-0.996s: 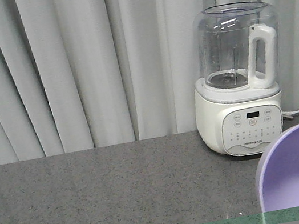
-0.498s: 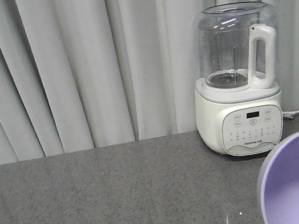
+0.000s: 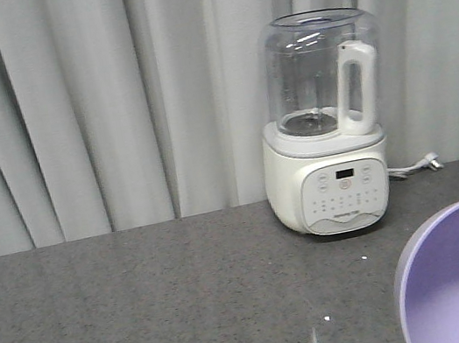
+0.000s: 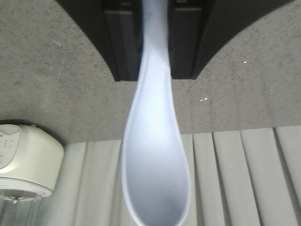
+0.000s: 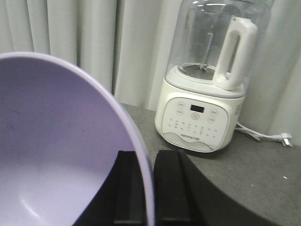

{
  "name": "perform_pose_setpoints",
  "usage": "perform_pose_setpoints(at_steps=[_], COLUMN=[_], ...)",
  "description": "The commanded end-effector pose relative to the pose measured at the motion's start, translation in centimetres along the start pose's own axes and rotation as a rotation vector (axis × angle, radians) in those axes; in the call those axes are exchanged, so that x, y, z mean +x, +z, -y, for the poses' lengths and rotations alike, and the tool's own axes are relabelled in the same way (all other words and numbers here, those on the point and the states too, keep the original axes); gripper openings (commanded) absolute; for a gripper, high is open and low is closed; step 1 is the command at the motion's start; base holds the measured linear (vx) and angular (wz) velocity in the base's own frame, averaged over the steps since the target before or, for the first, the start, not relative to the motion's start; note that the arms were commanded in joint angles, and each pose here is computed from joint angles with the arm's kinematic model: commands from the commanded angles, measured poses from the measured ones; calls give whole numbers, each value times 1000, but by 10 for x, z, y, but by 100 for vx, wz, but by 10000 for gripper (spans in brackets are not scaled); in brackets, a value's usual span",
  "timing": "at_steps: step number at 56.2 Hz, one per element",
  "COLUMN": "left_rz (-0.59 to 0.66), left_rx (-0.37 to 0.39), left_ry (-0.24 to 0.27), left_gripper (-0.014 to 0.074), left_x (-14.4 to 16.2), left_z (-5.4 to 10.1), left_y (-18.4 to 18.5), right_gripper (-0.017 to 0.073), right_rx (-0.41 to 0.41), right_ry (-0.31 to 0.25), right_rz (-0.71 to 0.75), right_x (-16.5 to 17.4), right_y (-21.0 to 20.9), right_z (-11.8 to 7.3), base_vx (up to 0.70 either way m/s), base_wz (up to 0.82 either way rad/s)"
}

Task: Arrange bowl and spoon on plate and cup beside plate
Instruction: 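Drive the base, holding spoon and bowl, to the counter with the plate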

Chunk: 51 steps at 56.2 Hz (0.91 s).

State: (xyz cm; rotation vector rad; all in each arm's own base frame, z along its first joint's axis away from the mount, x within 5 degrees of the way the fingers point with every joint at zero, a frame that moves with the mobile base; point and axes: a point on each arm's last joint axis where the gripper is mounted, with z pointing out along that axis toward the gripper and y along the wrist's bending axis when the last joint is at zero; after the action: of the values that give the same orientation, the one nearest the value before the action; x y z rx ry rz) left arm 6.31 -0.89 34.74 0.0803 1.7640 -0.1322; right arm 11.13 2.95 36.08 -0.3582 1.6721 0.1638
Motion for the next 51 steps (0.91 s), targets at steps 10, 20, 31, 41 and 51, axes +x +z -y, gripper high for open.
perform_pose_setpoints(at_steps=[10,20,31,41,51], left_rz=[102,102,102,102,102], left_rx=[16,16,16,16,16], left_ry=[-8,-8,-8,-8,-8], left_gripper=[-6,-6,-6,-6,-6], left_x=[-15,-15,-15,-15,-15], left_z=[1,1,1,1,1], left_y=[-2,-2,-2,-2,-2], right_gripper=[-9,-9,-9,-9,-9], right_rx=[50,50,49,48,48], right_ry=[7,7,7,7,7], right_rz=[78,78,76,76,76], right_x=[-14,-14,-13,-13,-13], right_y=[-3,-3,-3,-3,-3], right_z=[5,5,5,5,5], base_vx=[-11,-14,-16,-16,-15], base_wz=[-52,-75,-77,-67,-61])
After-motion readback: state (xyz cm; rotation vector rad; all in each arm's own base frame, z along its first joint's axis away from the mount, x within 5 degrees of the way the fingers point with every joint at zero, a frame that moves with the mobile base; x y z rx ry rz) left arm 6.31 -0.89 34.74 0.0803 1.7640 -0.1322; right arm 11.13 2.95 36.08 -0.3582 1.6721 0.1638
